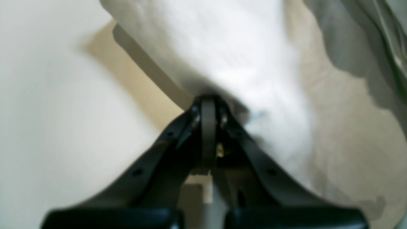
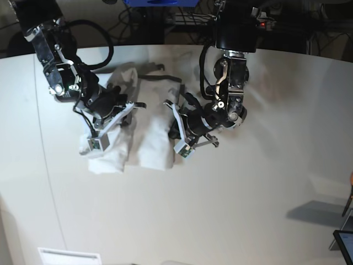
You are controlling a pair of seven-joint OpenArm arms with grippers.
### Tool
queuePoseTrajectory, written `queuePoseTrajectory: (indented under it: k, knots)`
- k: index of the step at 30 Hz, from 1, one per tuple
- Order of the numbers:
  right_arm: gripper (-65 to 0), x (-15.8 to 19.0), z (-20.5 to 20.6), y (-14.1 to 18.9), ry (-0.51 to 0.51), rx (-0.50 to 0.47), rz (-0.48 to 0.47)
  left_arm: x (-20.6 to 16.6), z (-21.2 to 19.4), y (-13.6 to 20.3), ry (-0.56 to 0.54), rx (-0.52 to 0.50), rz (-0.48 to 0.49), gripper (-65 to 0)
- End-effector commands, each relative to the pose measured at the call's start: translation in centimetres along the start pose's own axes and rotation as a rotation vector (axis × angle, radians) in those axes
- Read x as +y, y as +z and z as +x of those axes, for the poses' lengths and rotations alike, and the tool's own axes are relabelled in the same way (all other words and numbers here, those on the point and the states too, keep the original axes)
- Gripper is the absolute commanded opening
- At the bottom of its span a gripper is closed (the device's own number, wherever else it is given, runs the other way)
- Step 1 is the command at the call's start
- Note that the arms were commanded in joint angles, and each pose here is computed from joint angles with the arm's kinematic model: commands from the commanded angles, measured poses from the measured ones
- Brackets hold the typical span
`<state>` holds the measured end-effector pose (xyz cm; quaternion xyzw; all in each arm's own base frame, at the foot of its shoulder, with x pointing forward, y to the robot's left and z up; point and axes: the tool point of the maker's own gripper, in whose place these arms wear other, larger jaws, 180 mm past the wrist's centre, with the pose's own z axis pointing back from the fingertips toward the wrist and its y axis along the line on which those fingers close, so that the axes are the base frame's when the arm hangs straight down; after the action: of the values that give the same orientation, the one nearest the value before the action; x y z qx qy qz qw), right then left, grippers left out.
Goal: Fold the T-shirt properly
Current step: 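Fold the right gripper's end over onto the stack toward the left gripper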
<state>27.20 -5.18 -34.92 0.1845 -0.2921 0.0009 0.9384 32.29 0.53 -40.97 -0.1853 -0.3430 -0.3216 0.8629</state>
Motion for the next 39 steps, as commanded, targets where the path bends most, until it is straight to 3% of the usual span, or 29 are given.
queuePoseTrajectory:
  k: [1, 12, 15, 19, 22, 31, 39]
  knots:
    - [-64.7, 0.3, 1.5, 0.4, 0.009, -0.046, 0.013, -0.1, 0.3, 0.1, -0.014, 0.005, -0.002, -65.0]
    - [-63.5, 2.0, 1.8, -0.1, 0.041, -0.071, 0.017, -0.1, 0.4, 0.0, -0.013, 0.004, -0.003, -65.0]
    - [-55.7, 2.9, 1.5, -0.2, 0.054, -0.066, 0.036, -0.1, 0.3, 0.0, -0.013, 0.006, -0.003, -65.0]
    - [-39.5, 3.8, 1.5, -0.3, 0.043, -0.07, 0.057, 0.0, 0.2, 0.1, -0.015, 0.008, -0.001, -65.0]
    - [-32.9, 4.4, 1.5, -0.3, 0.054, -0.071, 0.069, 0.0, 0.0, 0.0, -0.012, 0.013, -0.003, -65.0]
    - [-32.4, 5.3, 3.0, -0.1, 0.067, -0.15, 0.096, 1.8, -1.3, 0.5, -0.009, 0.042, 0.024, -65.0]
    - [-32.4, 7.8, 4.2, 0.0, 0.092, -0.184, 0.17, 6.7, -1.7, 3.7, 0.058, 0.006, 0.154, -65.0]
